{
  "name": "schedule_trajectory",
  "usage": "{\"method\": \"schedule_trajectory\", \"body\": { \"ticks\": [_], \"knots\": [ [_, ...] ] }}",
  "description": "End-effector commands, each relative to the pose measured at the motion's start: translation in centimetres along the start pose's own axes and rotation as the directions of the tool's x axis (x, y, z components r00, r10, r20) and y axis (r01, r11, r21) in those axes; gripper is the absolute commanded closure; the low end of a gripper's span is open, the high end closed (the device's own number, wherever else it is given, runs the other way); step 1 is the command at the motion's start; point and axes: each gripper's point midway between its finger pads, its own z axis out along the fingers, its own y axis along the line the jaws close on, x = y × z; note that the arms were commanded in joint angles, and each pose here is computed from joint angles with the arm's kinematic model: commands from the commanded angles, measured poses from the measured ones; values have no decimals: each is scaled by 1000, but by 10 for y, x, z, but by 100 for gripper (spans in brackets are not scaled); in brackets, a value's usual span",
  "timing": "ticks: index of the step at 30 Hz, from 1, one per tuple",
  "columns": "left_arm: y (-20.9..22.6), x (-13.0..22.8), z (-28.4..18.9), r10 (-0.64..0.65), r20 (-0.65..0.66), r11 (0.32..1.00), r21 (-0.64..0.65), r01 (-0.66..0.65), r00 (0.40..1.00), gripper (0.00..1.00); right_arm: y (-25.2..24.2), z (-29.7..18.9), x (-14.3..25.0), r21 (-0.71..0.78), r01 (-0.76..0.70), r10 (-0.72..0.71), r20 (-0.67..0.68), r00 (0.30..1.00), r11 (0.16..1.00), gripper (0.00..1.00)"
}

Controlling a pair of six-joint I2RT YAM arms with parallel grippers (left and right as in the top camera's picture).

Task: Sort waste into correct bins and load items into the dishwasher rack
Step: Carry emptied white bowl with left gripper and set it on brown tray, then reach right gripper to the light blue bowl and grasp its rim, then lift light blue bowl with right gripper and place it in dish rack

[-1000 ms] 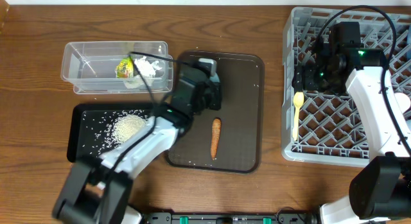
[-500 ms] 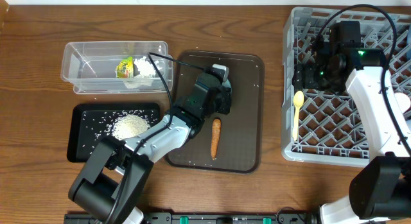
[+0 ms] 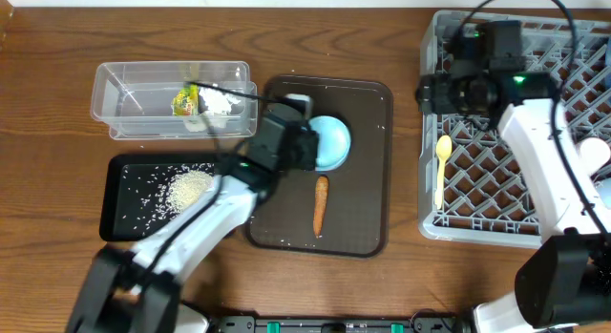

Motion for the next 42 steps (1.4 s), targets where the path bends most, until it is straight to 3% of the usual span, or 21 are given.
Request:
{"method": "schedule_trajectory", "body": {
  "ticks": [1,7,14,26,33,35,39,42],
  "knots": [
    [23,-7,-30,-37,-4,998,-58,37,999,58,43,-4,-11,-78,74,-70,50,996,994,14],
    [69,16,-67,-146,-98,975,-184,127,984,57,89,17,-6,-135,159,-154,49,987,978,16],
    [102,21,-85,-236,-97,944,-260,204,967,56,112,69,32,-161,126,-143,-100,985,979,23],
    [104,21,-85,-240,-96,942,-263,208,966,56,104,128,83,-129,67,-101,-286,953,989,44],
    [104,21,-85,-240,-96,942,-263,208,966,56,103,129,84,-128,66,-101,-288,952,990,46],
    [104,21,-85,-240,-96,942,-263,208,966,56,103,129,84,-128,66,-101,-290,952,990,52],
    [104,21,-85,-240,-97,942,-263,208,966,56,102,129,86,-125,64,-99,-297,950,990,76],
    [104,21,-85,-240,-97,942,-263,208,966,56,97,128,88,-84,44,-68,-308,949,996,85]
  ]
}}
